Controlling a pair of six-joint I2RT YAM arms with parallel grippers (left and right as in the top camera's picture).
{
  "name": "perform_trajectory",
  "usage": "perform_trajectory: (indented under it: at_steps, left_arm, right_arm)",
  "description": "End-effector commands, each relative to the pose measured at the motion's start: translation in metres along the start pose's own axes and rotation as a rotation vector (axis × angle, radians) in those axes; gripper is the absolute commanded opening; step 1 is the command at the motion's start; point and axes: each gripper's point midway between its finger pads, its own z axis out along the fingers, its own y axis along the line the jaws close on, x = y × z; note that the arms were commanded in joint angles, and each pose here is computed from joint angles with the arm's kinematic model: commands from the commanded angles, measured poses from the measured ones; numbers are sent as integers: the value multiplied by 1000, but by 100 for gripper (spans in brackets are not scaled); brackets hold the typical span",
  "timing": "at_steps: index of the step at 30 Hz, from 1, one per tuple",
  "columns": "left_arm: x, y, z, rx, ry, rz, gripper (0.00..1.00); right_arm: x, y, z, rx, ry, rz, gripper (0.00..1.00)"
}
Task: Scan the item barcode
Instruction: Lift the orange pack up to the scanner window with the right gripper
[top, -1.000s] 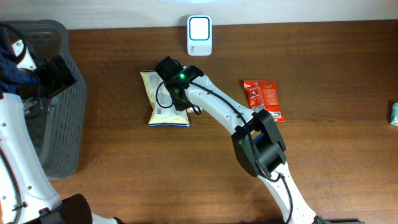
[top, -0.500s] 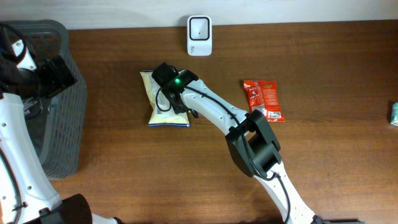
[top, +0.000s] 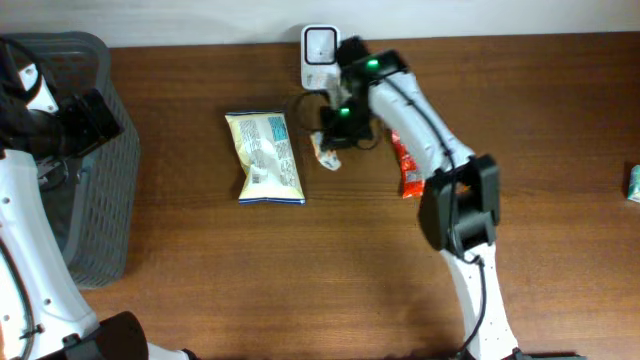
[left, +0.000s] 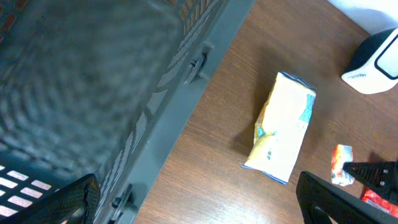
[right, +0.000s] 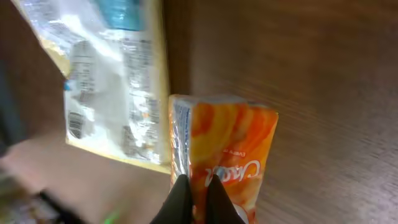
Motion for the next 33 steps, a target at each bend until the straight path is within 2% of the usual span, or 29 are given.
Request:
perform_trajectory:
  at_steps: [1,3,5,6,9,12,19,21,26,28,32,33]
  left_arm:
    - [1,0,0,9,3,-13,99]
    - [1,0,0,9,3,-13,99]
    - [1,0,0,9,3,-13,99]
    - [1,0,0,9,3,-13,99]
    - [1,0,0,9,3,-13,99]
    - [1,0,0,9,3,-13,99]
    - [1,0,0,9,3,-13,99]
    - [1,0,0,9,3,-13,99]
    - [1,0,0,9,3,-13,99]
    - [1,0,0,9,3,-13,99]
    - [1,0,0,9,3,-13,99]
    - [1,0,0,9,3,-13,99]
  right_arm:
    - [11,-1,7,-406,63,50,4]
    - [10,-28,8,-511,38,114,4]
    - [9,-63,0,-497,2,147,8]
    - [10,-84,-4,-449,-8,165,17]
    - [17,-130,-3,-261,0,223,34]
    - [25,-139,-10,-189,17,236,45]
    - [24,-94,-52,-87,-54,59,45]
    - [14,-108,-38,45,-80,11,45]
    - [16,-112,2,65,-57,-26,44]
    - [17,-114,10,65,-62,-35,35]
    - [17,-123,27,64,-87,-47,30]
    - [20,-124,30,58,-84,-45,18]
